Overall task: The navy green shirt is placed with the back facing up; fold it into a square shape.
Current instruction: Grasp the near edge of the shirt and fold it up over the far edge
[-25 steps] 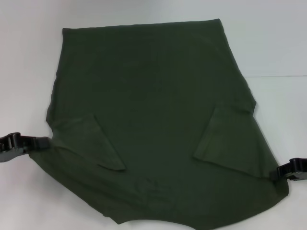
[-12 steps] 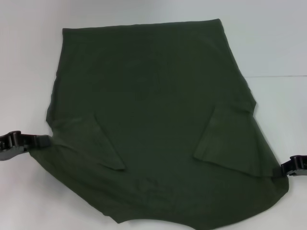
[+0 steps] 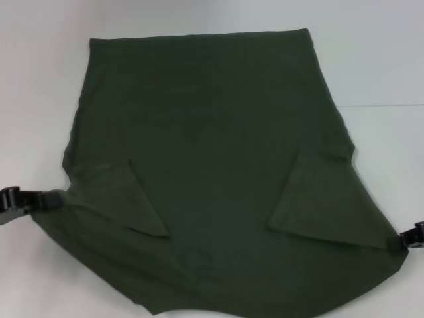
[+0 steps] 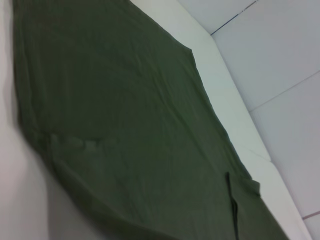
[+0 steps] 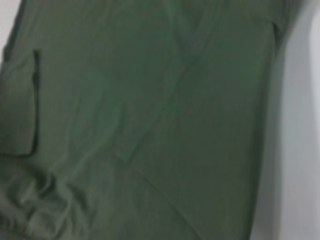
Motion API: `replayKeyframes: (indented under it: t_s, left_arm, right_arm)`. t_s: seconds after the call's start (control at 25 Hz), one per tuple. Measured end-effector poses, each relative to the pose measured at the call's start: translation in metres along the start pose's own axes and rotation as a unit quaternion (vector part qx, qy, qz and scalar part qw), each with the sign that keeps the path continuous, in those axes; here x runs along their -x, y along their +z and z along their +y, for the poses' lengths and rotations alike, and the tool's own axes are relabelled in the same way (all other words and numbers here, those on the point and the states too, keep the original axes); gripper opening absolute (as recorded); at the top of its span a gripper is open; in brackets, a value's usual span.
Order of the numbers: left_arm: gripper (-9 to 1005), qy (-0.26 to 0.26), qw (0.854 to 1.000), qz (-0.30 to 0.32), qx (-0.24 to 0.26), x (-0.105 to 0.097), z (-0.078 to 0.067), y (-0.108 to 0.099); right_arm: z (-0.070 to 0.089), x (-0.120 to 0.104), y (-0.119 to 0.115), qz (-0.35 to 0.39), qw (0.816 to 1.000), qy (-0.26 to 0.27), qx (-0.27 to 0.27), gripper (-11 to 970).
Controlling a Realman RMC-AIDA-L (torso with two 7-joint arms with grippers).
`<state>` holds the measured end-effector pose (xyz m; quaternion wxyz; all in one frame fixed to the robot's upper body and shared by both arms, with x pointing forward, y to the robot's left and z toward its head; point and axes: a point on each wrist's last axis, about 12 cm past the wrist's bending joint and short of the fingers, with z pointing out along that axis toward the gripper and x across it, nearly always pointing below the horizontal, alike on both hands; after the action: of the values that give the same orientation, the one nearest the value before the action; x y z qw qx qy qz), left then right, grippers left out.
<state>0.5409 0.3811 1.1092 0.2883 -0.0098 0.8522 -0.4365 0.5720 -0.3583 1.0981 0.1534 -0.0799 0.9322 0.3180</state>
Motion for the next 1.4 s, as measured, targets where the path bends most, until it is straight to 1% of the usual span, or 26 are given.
replayKeyframes:
  t_s: [0.08, 0.24, 0.48, 0.6, 0.76, 0.84, 0.92, 1.12, 1.2, 1.28, 1.4]
  left_arm:
    - [20, 0.008, 1.0, 0.004, -0.001, -0.002, 0.001, -0.005]
    - [21, 0.023, 0.999, 0.029, -0.017, -0.007, -0.003, -0.014]
    - [22, 0.022, 0.997, 0.067, -0.031, -0.016, -0.007, -0.021]
    - [23, 0.021, 0.994, 0.095, -0.052, -0.021, -0.013, -0.026]
    - [24, 0.019, 0.992, 0.102, -0.066, -0.022, -0.016, -0.033]
    - [25, 0.017, 0.993, 0.087, -0.08, -0.017, -0.02, -0.034]
    - [25, 0.009, 0.993, 0.055, -0.1, -0.007, -0.024, -0.033]
    - [26, -0.011, 0.992, -0.036, -0.124, 0.024, -0.031, -0.021]
    - [27, -0.017, 0.989, -0.079, -0.128, 0.037, -0.033, -0.012]
    - [27, -0.019, 0.986, -0.11, -0.125, 0.048, -0.033, -0.003]
    - [28, -0.016, 0.982, -0.15, -0.114, 0.061, -0.033, 0.019]
  right_arm:
    - [0.0, -0.004, -0.006, -0.004, 1.0, -0.012, 0.011, 14]
    - [-0.003, -0.017, -0.017, -0.006, 0.999, -0.034, 0.032, 15]
    - [-0.008, -0.04, -0.028, -0.012, 0.996, -0.062, 0.068, 16]
    - [-0.009, -0.054, -0.032, -0.005, 0.993, -0.074, 0.09, 16]
    - [-0.008, -0.065, -0.038, -0.012, 0.989, -0.091, 0.116, 16]
    - [-0.008, -0.06, -0.046, -0.044, 0.987, -0.092, 0.124, 16]
    - [-0.007, -0.051, -0.053, -0.077, 0.984, -0.092, 0.13, 16]
    - [-0.002, -0.015, -0.071, -0.177, 0.971, -0.088, 0.132, 16]
    - [-0.001, -0.001, -0.074, -0.213, 0.966, -0.082, 0.125, 16]
    - [-0.001, 0.012, -0.072, -0.244, 0.96, -0.076, 0.114, 16]
    - [0.0, 0.028, -0.064, -0.287, 0.951, -0.066, 0.095, 17]
